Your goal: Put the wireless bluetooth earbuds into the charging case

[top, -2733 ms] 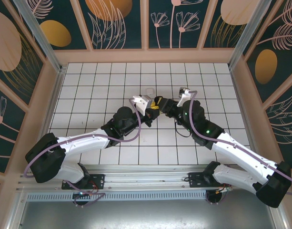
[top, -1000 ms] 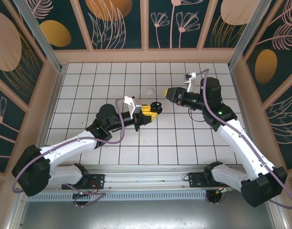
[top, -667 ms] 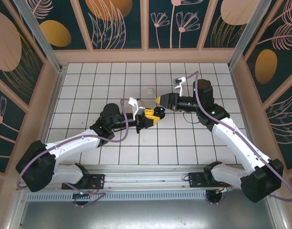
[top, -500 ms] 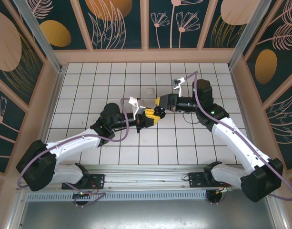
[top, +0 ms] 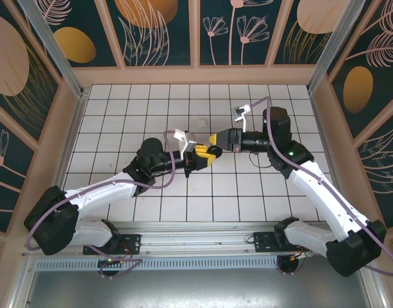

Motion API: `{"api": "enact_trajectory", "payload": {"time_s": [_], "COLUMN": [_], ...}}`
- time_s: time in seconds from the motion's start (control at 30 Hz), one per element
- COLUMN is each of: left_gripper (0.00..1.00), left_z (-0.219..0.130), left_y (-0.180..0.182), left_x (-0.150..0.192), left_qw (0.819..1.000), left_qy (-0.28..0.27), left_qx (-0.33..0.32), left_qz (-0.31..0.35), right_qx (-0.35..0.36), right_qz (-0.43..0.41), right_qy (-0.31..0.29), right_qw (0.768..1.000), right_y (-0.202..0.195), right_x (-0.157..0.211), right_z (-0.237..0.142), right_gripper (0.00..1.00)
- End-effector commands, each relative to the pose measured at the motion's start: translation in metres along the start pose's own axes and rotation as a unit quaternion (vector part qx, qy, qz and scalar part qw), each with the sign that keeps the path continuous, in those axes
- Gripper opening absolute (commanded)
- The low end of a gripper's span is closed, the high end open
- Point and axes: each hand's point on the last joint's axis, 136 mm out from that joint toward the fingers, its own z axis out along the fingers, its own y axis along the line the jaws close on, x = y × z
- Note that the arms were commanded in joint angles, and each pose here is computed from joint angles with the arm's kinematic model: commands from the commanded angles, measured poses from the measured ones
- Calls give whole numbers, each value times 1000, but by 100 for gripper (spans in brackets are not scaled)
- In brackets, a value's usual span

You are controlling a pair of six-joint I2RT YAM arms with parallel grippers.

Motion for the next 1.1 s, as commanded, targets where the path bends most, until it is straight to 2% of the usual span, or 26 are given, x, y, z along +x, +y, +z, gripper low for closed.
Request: {"api": "enact_trajectory", "payload": {"time_s": [0.0, 0.07, 0.17, 0.5, 0.63, 0.7, 0.93, 1.07], "left_gripper": [0, 0, 0, 0, 0, 0, 0, 0], "left_z": [-2, -4, -7, -17, -21, -21, -17, -15], "left_y": [11, 12, 15, 40, 59, 68, 81, 86], "left_x": [1, 6, 10, 35, 73, 97, 161, 197], "left_qw": [1000, 999, 999, 991, 980, 971, 943, 921], "left_qy": [-13, -13, -10, 15, 50, 78, 139, 188], "left_qx": [-20, -21, -32, -105, -151, -165, -179, -193], "left_qz": [-18, -27, -33, -76, -124, -152, -242, -281], "right_qx": [-52, -31, 22, 137, 208, 247, 321, 386], "right_qz": [-82, -107, -114, -31, -5, 10, 40, 45], "right_qy": [-7, -28, -56, -65, -81, -87, -85, -96], "right_qw": [995, 993, 992, 988, 975, 965, 942, 916], "right_y": [59, 68, 59, -18, -57, -79, -130, -164], "right_x": [-1, -3, -9, -4, -1, 3, 22, 31], "right_z": [-26, -38, -48, -42, -48, -53, -62, -76], "right_gripper": [30, 31, 33, 39, 42, 47, 57, 61]}}
